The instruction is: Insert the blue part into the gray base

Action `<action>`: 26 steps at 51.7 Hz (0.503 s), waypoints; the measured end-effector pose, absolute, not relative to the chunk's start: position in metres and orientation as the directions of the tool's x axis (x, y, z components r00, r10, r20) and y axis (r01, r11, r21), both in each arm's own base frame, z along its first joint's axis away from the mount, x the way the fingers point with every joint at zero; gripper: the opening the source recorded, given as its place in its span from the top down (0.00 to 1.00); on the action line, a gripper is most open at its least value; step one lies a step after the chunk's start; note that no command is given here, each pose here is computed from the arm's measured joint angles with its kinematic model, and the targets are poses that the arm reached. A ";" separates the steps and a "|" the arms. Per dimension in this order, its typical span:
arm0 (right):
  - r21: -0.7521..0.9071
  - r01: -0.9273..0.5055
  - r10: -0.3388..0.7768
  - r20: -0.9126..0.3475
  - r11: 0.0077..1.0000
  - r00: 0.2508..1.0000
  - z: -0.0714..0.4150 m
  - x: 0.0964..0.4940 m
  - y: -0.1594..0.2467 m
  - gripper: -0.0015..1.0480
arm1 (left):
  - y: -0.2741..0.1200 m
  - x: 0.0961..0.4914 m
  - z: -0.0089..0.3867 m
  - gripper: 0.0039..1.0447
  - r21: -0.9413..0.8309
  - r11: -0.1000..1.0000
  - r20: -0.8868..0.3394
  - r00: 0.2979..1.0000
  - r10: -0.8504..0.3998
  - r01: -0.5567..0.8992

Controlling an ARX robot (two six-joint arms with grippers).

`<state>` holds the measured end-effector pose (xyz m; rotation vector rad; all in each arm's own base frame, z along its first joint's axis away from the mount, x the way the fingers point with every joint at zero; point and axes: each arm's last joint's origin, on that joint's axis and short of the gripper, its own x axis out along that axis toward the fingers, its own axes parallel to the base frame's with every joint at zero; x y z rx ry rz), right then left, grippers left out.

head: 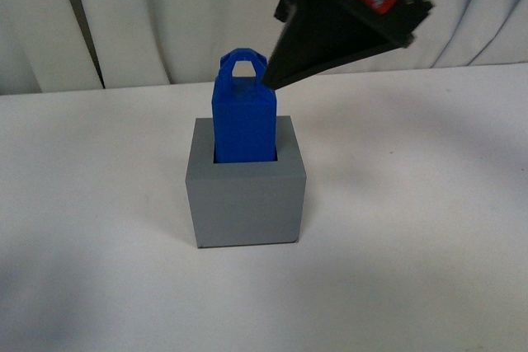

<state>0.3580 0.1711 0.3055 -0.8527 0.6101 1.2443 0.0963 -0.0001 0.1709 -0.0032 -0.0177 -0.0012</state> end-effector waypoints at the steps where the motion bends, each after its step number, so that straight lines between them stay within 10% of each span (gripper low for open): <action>1: -0.225 -0.969 0.564 -0.789 0.103 0.243 0.307 0.357 0.166 0.07 | 0.000 0.096 0.171 0.06 -0.003 1.000 0.018 1.000 -0.001 0.001; 26: -0.154 -0.875 0.716 -0.518 0.460 0.468 0.289 0.311 0.063 0.07 | 0.000 0.096 0.171 0.06 -0.003 1.000 0.018 1.000 -0.001 0.001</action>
